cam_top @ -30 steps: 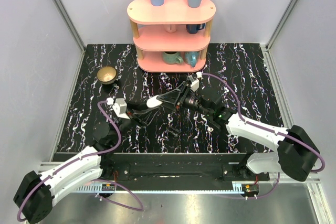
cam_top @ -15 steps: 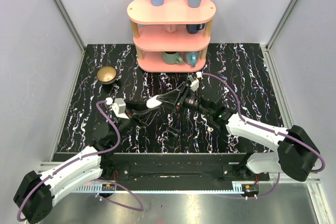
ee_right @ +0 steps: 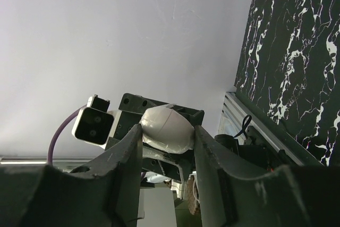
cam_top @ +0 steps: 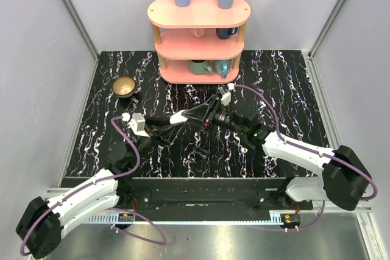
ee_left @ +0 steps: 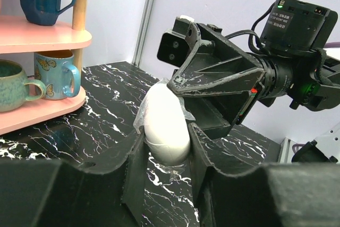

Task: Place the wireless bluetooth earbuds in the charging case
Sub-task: Pass from the right arm to the left, then pass from the left arm to the right

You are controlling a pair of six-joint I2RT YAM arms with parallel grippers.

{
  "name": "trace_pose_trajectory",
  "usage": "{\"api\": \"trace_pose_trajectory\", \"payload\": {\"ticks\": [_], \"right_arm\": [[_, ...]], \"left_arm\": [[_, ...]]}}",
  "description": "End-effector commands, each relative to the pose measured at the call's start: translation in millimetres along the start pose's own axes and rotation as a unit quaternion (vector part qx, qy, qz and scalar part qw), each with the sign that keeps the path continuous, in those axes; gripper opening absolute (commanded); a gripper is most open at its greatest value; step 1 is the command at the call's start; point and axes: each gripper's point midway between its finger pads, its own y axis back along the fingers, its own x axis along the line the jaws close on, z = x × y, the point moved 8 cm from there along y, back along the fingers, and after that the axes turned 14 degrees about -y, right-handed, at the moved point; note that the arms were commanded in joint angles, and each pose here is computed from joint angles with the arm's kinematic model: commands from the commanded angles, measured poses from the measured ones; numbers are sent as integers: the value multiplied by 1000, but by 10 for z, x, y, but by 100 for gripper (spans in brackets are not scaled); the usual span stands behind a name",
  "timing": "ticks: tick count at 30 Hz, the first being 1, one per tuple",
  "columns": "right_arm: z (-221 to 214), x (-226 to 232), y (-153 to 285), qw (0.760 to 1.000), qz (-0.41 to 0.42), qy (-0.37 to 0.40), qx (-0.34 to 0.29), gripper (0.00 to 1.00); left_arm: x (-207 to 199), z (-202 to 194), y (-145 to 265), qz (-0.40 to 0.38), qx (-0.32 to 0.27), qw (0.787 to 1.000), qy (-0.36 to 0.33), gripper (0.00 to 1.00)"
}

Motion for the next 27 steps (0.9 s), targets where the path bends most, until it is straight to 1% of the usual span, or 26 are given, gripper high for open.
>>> {"api": "trace_pose_trajectory", "payload": {"ticks": [1,2,3,6,7,10,11,14,17,22,27], "right_arm": [[-67,137,10,1000,22,11,16,33],[-68,128,13,1000,21,10,17,34],[-71,124,16,1000,23,11,18,35],[-78,129,21,999,27,13,22,36],[-79,129,21,999,27,14,22,41],[-84,127,15,999,30,13,27,50],[-83,114,14,999,30,13,28,57],[-81,130,17,999,37,12,28,65],[-89,142,14,999,40,14,30,67],[-89,148,12,999,38,10,30,68],[-97,144,5,999,34,10,36,62]], "left_arm": [[-17,247,-56,0,-66,998,-6,31],[-19,253,-54,1,-67,998,-5,27],[-13,241,-53,3,-65,998,-4,20],[-13,245,-46,3,-65,998,-7,14],[-16,254,-49,2,-66,998,-8,11],[-23,245,-44,-2,-64,998,-9,6],[-26,242,-45,-4,-62,998,-11,6],[-54,224,-55,-21,-53,998,-11,4],[-78,213,-79,-35,-45,998,-10,3],[-103,202,-89,-53,-40,998,-17,2],[-87,191,-100,-51,-32,998,-32,1]]}}
